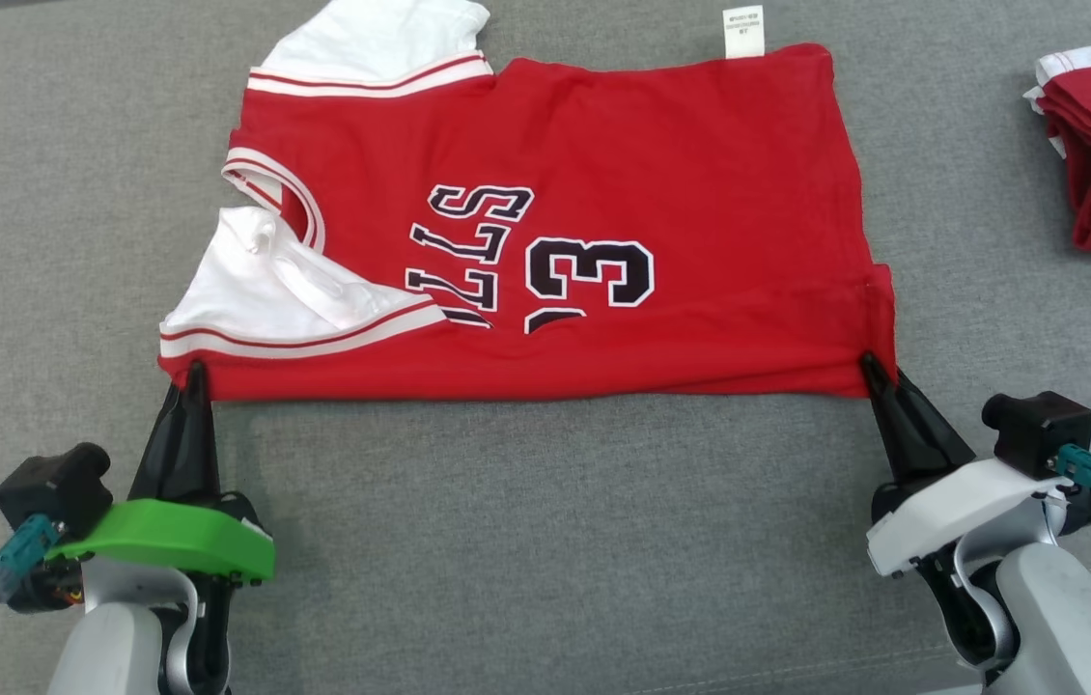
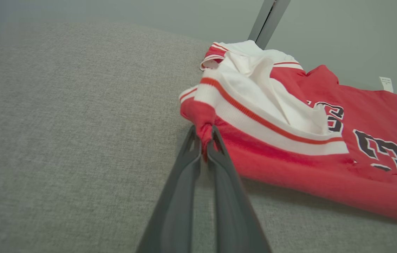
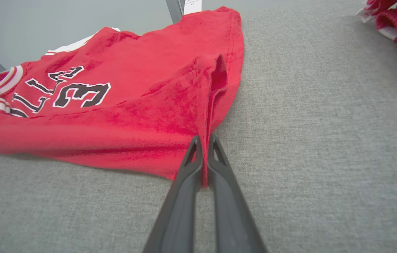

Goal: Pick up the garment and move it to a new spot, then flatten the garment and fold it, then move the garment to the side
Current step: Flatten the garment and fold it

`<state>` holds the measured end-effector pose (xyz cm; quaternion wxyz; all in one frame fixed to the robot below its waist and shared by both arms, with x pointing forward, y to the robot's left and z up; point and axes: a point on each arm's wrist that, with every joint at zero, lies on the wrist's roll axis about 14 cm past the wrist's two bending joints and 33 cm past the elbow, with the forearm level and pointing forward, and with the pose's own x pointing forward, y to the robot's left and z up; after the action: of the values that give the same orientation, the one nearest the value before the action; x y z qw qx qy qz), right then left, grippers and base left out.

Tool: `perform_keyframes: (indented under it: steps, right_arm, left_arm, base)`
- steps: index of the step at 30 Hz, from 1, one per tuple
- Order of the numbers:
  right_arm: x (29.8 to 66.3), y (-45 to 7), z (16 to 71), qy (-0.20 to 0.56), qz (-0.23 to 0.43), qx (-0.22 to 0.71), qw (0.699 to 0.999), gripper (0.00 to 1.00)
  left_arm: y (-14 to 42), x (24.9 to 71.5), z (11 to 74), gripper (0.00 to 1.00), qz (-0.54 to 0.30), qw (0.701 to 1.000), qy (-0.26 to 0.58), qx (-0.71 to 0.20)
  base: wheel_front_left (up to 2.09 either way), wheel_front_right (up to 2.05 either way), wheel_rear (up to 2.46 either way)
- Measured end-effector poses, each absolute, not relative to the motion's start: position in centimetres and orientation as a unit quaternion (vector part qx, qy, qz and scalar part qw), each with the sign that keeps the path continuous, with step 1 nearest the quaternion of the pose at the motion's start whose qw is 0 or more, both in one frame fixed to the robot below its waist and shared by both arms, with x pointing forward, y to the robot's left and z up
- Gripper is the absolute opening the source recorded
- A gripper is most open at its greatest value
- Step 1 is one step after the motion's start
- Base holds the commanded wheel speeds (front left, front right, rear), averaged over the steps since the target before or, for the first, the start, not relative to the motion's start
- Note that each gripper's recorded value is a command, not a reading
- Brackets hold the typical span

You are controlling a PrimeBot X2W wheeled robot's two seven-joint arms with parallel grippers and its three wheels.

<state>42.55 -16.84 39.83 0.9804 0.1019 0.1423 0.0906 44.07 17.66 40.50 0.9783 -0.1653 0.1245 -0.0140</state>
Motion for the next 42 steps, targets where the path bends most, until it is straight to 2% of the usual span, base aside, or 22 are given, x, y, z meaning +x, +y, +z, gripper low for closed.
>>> perform_keyframes:
  steps: [12, 17, 21, 22, 23, 24, 25, 31, 39, 42]
  right_arm:
    - [37.6, -15.8, 40.9, 0.184, 0.141, 0.101, 0.967, 0.0]
    - [35.4, -16.6, 40.1, 0.212, 0.129, 0.11, 0.963, 0.0]
    - [34.7, -17.1, 39.9, 0.217, 0.123, 0.11, 0.962, 0.0]
    - [34.5, -17.4, 39.7, 0.221, 0.117, 0.111, 0.962, 0.04]
    - [34.4, -17.7, 39.5, 0.224, 0.111, 0.112, 0.962, 0.4]
    - [34.4, -17.9, 39.3, 0.225, 0.106, 0.113, 0.962, 1.0]
    - [34.4, -18.1, 39.2, 0.224, 0.099, 0.116, 0.963, 1.0]
    - [35.8, -19.3, 41.0, 0.164, 0.069, 0.114, 0.977, 1.0]
    - [38.6, -19.8, 49.4, 0.003, 0.056, 0.06, 0.997, 1.0]
    - [38.9, -19.7, 51.6, -0.026, 0.055, 0.048, 0.997, 1.0]
  left_arm:
    - [19.7, 37.2, 41.8, 0.0, 0.047, 0.974, 0.16, -0.154]
    - [19.8, 33.9, 41.6, 0.0, 0.064, 0.966, 0.188, -0.164]
    - [18.8, 33.1, 41.6, 0.0, 0.052, 0.963, 0.201, -0.171]
    - [18.4, 33.1, 41.6, 0.0, 0.045, 0.963, 0.202, -0.172]
    - [18.1, 33.1, 41.5, 0.19, 0.039, 0.963, 0.205, -0.173]
    - [17.7, 33.1, 41.3, 0.5, 0.032, 0.962, 0.21, -0.172]
    - [17.4, 33.4, 41.1, 1.0, 0.027, 0.962, 0.211, -0.17]
    - [17.0, 35.8, 41.8, 1.0, 0.008, 0.973, 0.177, -0.149]
    - [17.6, 39.1, 46.7, 1.0, 0.001, 0.997, 0.051, -0.066]
    - [17.5, 39.9, 48.8, 1.0, -0.005, 0.999, 0.013, -0.042]
  base:
    - [0.0, 0.0, 0.0]
    - [0.0, 0.0, 0.0]
    - [0.0, 0.0, 0.0]
    - [0.0, 0.0, 0.0]
    - [0.0, 0.0, 0.0]
    - [0.0, 0.0, 0.0]
    - [0.0, 0.0, 0.0]
    - [0.0, 0.0, 0.0]
    - [0.0, 0.0, 0.0]
    - [0.0, 0.0, 0.0]
